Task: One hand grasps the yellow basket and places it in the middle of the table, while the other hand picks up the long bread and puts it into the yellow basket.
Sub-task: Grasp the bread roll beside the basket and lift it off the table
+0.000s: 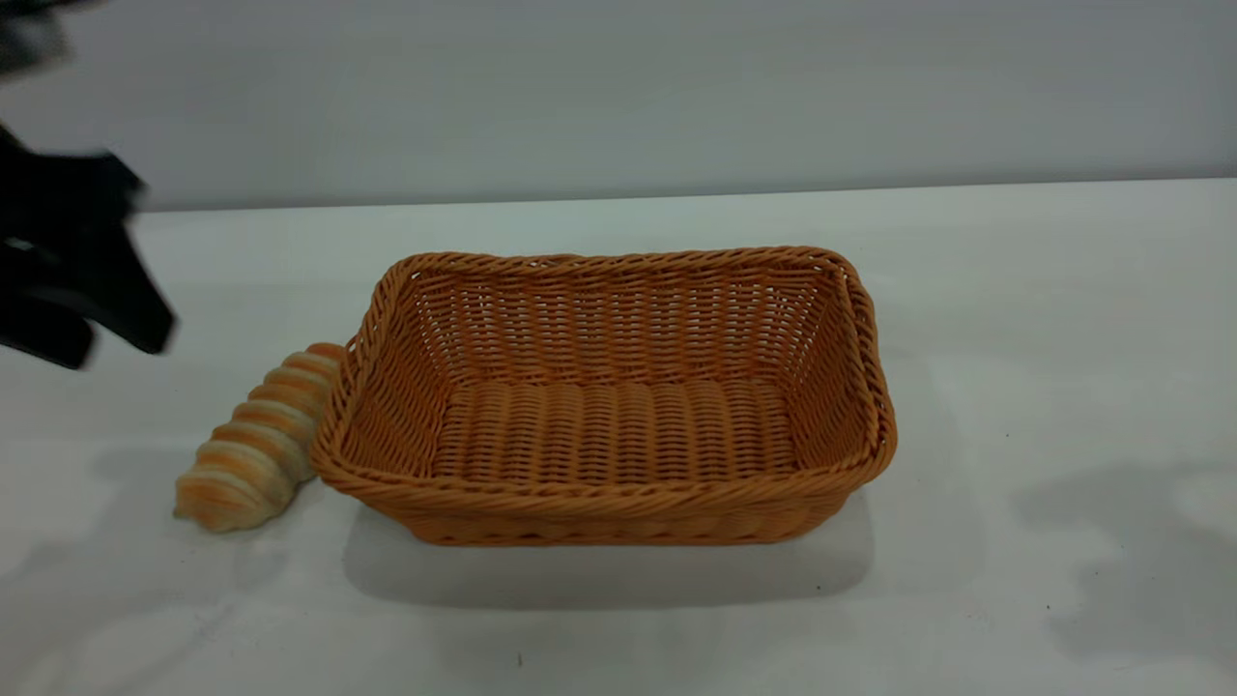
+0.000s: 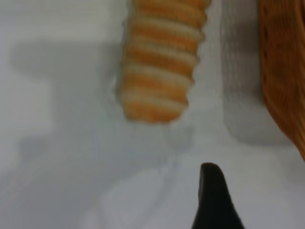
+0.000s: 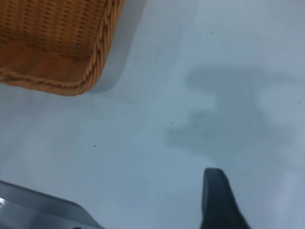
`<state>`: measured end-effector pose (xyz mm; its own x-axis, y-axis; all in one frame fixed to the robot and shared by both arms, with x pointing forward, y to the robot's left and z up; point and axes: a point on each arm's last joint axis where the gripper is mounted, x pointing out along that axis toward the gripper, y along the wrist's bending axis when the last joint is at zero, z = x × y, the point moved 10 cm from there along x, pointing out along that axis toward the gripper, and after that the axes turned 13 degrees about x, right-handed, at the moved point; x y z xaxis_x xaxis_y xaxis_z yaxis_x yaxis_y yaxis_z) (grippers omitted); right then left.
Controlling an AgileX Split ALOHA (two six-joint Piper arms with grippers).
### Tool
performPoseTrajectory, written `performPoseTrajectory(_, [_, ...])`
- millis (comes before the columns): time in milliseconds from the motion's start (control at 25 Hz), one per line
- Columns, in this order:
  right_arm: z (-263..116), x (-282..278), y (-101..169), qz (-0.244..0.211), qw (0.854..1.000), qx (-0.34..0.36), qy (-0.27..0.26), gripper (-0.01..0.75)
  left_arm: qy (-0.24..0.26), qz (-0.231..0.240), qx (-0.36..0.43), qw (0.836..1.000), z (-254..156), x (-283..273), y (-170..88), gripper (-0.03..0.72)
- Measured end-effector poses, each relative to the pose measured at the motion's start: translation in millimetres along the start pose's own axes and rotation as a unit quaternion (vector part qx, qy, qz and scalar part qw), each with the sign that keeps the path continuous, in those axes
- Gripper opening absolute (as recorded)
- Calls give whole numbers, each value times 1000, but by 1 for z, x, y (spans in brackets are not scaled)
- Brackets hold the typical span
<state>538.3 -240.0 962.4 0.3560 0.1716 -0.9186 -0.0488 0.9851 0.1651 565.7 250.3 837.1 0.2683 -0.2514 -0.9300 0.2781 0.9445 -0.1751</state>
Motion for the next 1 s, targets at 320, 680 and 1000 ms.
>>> performPoseTrajectory(320, [0, 0, 0, 0, 1000, 1, 0, 472, 24, -42, 18, 999, 17, 87, 13, 470])
performPoseTrajectory(680, [0, 0, 0, 1, 1000, 1, 1, 472, 34, -29, 16, 999, 9, 131, 28, 388])
performPoseTrajectory(1000, [0, 0, 0, 1, 1000, 3, 1, 472, 34, -36, -32, 998, 6, 128, 41, 37])
